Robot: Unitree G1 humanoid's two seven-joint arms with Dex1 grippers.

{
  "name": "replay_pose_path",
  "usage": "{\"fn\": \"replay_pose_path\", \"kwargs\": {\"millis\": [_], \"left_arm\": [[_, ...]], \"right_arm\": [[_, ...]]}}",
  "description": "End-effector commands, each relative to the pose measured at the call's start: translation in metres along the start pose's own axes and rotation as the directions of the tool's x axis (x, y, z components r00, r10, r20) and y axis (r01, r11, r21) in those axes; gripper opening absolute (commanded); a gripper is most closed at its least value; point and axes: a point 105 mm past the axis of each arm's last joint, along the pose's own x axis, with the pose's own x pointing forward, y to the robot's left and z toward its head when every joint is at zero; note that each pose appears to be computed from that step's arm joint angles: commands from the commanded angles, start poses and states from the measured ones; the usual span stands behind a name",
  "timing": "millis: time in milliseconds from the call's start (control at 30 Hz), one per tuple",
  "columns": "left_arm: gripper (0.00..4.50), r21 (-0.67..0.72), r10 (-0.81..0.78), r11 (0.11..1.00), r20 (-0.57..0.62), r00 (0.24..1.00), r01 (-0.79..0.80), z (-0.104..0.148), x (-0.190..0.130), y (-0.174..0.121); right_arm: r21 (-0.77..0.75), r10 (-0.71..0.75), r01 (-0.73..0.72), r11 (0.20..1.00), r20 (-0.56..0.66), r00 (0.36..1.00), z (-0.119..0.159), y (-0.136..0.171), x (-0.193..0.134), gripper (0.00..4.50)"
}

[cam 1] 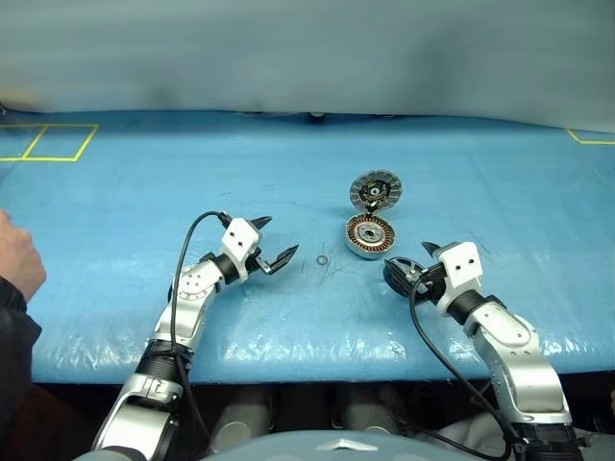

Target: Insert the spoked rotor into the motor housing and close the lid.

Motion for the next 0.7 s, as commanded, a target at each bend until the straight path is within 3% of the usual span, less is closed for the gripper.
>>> {"fn": "replay_pose_path", "kwargs": {"millis": [33, 700], "left_arm": [[4.5, 0.014, 0.007, 1.0, 0.046, 0.999, -0.007, 0.0127, 0.0006, 0.0012], [4.5, 0.017, 0.015, 1.0, 0.05, 0.999, -0.016, 0.0128, 0.0008, 0.0023]], "right_arm": [[-0.028, 0.018, -0.017, 0.999, 0.045, 0.999, 0.0136, 0.0026, 0.0005, 4.48], [-0.033, 0.025, -0.023, 0.999, 0.05, 0.998, 0.0138, 0.002, 0.0034, 4.48]]}}
